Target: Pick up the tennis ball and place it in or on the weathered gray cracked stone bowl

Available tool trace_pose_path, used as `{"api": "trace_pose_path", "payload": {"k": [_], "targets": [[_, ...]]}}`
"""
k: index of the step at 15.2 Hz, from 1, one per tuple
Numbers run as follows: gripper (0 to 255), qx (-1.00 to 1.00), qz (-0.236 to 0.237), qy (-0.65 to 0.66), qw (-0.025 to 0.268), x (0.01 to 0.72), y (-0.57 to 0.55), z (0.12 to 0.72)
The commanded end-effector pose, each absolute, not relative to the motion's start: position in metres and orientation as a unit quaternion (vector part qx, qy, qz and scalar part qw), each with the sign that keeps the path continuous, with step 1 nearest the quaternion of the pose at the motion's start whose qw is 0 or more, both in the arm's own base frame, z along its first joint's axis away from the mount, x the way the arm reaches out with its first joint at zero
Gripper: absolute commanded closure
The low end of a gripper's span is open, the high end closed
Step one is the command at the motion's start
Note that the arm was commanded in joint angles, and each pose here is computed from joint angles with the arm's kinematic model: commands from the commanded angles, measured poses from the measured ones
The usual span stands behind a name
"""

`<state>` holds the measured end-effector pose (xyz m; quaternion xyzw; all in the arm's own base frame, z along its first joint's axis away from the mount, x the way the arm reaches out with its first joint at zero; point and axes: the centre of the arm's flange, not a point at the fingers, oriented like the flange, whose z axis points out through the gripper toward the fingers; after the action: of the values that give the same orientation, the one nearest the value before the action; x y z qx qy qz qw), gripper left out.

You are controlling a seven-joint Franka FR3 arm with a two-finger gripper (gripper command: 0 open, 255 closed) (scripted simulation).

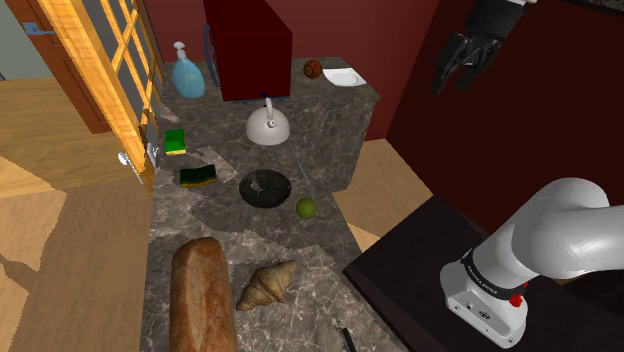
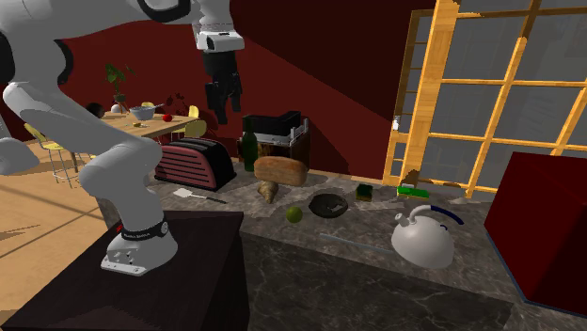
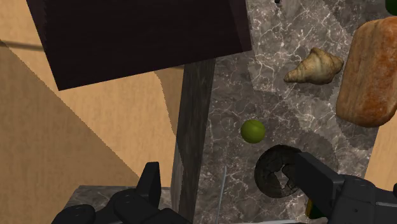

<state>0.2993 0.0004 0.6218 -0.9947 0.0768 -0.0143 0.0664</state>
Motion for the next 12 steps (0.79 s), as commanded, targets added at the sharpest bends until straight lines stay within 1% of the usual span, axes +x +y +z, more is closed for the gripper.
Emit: {"api": "trace_pose_path", "payload": {"k": [1, 12], "targets": [[0, -0.995, -0.014, 0.077, 0.066, 0.299, 0.0, 0.622], [0, -0.993, -0.033, 0.1, 0.044, 0.331, 0.077, 0.5]]}}
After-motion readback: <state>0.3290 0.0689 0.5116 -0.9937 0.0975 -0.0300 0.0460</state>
